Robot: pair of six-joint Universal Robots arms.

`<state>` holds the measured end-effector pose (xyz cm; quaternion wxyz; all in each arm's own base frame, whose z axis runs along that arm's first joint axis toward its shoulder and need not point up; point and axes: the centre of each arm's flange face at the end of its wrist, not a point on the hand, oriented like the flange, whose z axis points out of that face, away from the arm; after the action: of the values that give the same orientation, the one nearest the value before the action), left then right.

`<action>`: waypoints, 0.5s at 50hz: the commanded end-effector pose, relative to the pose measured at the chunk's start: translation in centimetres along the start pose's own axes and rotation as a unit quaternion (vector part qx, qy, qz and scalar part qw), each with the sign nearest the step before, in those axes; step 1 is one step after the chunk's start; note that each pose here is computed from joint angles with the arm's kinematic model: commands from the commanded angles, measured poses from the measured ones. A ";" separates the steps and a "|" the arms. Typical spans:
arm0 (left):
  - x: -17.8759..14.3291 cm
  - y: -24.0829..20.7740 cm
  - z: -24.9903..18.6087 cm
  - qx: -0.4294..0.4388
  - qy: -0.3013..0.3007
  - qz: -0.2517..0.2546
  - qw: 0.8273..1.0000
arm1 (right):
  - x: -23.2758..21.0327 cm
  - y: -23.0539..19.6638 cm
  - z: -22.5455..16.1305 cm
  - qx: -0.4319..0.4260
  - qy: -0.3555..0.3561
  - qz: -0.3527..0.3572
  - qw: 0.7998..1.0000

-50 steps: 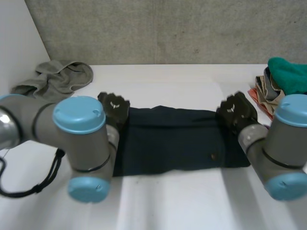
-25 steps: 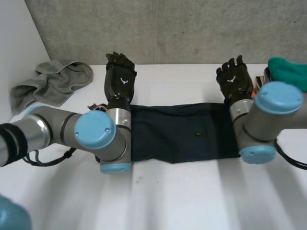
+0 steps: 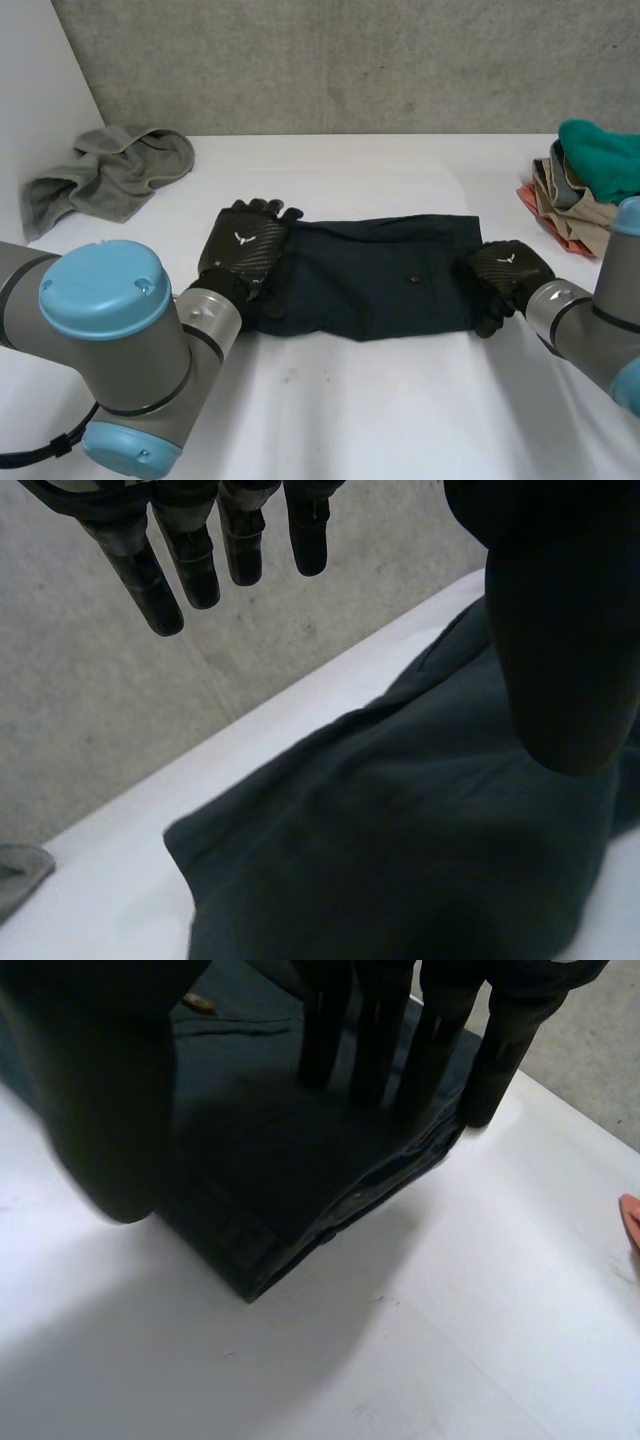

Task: Fold the laundry.

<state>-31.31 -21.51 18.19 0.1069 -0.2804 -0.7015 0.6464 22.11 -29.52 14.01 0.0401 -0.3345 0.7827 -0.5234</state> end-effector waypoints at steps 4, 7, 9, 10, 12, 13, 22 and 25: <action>-0.2 -0.4 0.0 -0.002 -0.001 -0.004 1.000 | 0.8 0.5 1.5 0.020 0.035 -0.010 0.999; -0.4 -1.0 -0.3 0.005 -0.003 -0.006 1.000 | 1.3 0.7 1.1 0.007 0.062 -0.015 0.998; -0.5 -1.5 -0.6 0.011 -0.005 -0.006 1.000 | 2.0 -0.1 0.1 0.009 0.092 -0.038 0.995; -0.6 -1.7 -0.7 0.014 -0.005 -0.006 1.000 | 2.4 -0.5 -0.4 0.011 0.103 -0.051 0.993; -0.7 -2.1 -0.9 0.020 -0.007 -0.007 1.000 | 3.5 -1.0 -1.3 0.010 0.127 -0.082 0.988; -0.8 -2.5 -1.2 0.026 -0.008 -0.007 1.000 | 4.4 -1.4 -2.0 0.004 0.151 -0.124 0.981; -1.7 -4.0 -1.9 0.041 -0.020 -0.012 0.999 | 2.2 -4.4 -1.9 0.064 0.154 -0.277 0.946; -2.8 -4.4 -2.0 0.044 -0.034 -0.015 0.998 | -3.1 -7.4 -1.9 0.168 0.116 -0.314 0.927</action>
<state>-30.17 -20.81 22.37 0.1136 -0.2579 -0.6804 0.6765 20.01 -30.57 18.69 -0.2078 -0.4281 0.6540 -0.5881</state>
